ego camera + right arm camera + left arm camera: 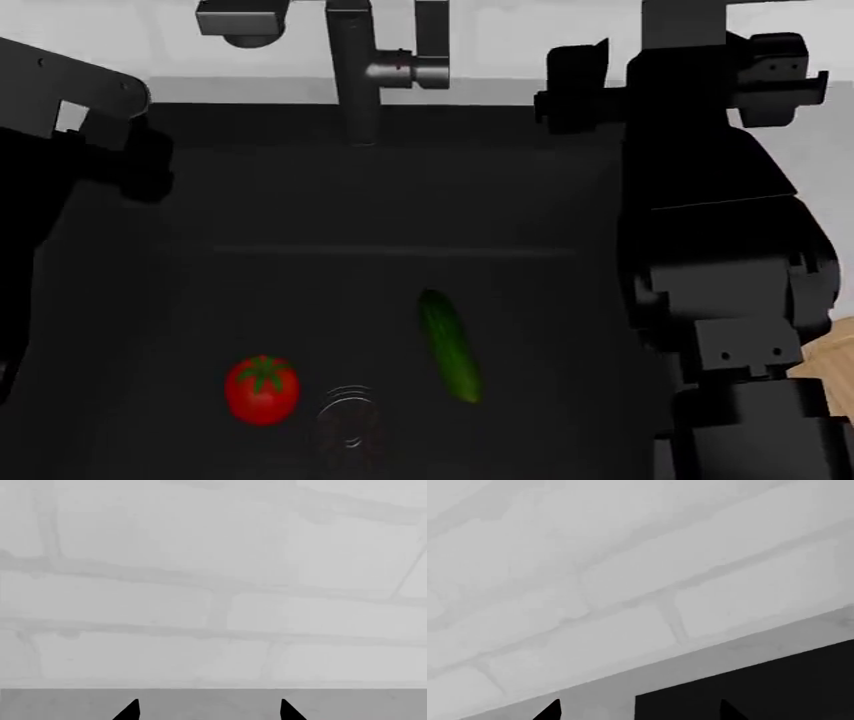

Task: Pick the vegetables from the sink and place them on the cutting board.

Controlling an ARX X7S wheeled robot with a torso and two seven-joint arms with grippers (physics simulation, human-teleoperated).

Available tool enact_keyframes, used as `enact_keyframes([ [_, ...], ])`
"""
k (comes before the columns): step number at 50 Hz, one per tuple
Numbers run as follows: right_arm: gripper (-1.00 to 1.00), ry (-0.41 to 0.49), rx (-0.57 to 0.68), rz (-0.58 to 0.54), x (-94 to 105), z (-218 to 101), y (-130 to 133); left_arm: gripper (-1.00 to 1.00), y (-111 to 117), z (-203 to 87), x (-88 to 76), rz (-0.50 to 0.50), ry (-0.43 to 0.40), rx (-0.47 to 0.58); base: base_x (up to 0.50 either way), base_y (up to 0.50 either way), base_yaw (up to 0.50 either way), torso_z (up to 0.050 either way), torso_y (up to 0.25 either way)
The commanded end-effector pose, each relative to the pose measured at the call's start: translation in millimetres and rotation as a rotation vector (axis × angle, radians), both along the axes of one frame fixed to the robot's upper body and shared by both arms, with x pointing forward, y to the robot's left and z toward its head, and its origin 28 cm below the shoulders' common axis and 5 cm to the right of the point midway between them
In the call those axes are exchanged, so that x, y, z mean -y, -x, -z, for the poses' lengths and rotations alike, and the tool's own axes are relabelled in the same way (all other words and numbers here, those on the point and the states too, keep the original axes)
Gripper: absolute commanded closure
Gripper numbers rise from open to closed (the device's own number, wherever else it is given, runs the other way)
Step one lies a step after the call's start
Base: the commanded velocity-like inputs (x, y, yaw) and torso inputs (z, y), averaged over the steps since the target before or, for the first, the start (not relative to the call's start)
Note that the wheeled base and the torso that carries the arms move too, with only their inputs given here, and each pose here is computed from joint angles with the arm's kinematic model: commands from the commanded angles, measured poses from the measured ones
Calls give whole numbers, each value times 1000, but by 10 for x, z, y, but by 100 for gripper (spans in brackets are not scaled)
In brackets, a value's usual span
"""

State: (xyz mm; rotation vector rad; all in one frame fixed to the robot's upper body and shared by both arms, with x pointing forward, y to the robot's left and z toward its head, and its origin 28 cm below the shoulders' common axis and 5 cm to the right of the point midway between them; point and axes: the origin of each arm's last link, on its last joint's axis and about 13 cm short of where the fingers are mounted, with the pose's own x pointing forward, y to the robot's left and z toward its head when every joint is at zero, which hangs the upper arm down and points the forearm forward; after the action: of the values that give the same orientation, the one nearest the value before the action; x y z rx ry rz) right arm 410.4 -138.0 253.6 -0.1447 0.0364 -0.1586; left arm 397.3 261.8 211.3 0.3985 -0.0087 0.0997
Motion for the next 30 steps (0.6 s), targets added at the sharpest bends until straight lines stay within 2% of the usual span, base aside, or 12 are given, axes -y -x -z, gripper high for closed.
enact_keyframes([
  [1,-100,30,-25,-145,-113,-199,13,-100,40,-30,60,76,1,5,0,0,0,0,-59],
  [2,-100,34,-59,-195,-122,-277,22,-100,48,-33,51,124,-51,-38,0,0,0,0,0],
  [3,-100,61,-55,-195,-124,-324,36,-100,56,-40,52,146,-79,-47,0,0,0,0,0],
  [4,-100,47,-109,-239,-130,-414,61,-100,64,-46,37,190,-106,-90,0,0,0,0,0],
  [6,-100,105,-142,-266,-130,-491,90,-100,104,-74,26,244,-200,-72,0,0,0,0,0],
  [7,-100,101,-195,-288,-123,-540,105,-100,114,-83,18,265,-205,-87,0,0,0,0,0],
  [9,-100,154,-224,-334,-123,-637,139,-100,131,-177,-28,325,-226,-128,0,0,0,0,0],
  [13,-100,165,-301,-369,-130,-746,205,-100,171,-307,-85,366,-261,-162,0,0,0,0,0],
  [16,-100,186,-323,-382,-123,-768,227,-100,201,-362,-105,403,-252,-181,0,0,0,0,0],
  [20,-100,193,-368,-428,-138,-841,295,-100,256,-428,-144,475,-290,-222,0,0,0,0,0],
  [22,-100,198,-383,-453,-139,-897,339,-100,299,-485,-141,526,-288,-189,0,0,0,0,0],
  [30,-100,229,-415,-523,-147,-1072,486,-100,388,-490,-123,617,-327,-243,0,0,0,0,0],
])
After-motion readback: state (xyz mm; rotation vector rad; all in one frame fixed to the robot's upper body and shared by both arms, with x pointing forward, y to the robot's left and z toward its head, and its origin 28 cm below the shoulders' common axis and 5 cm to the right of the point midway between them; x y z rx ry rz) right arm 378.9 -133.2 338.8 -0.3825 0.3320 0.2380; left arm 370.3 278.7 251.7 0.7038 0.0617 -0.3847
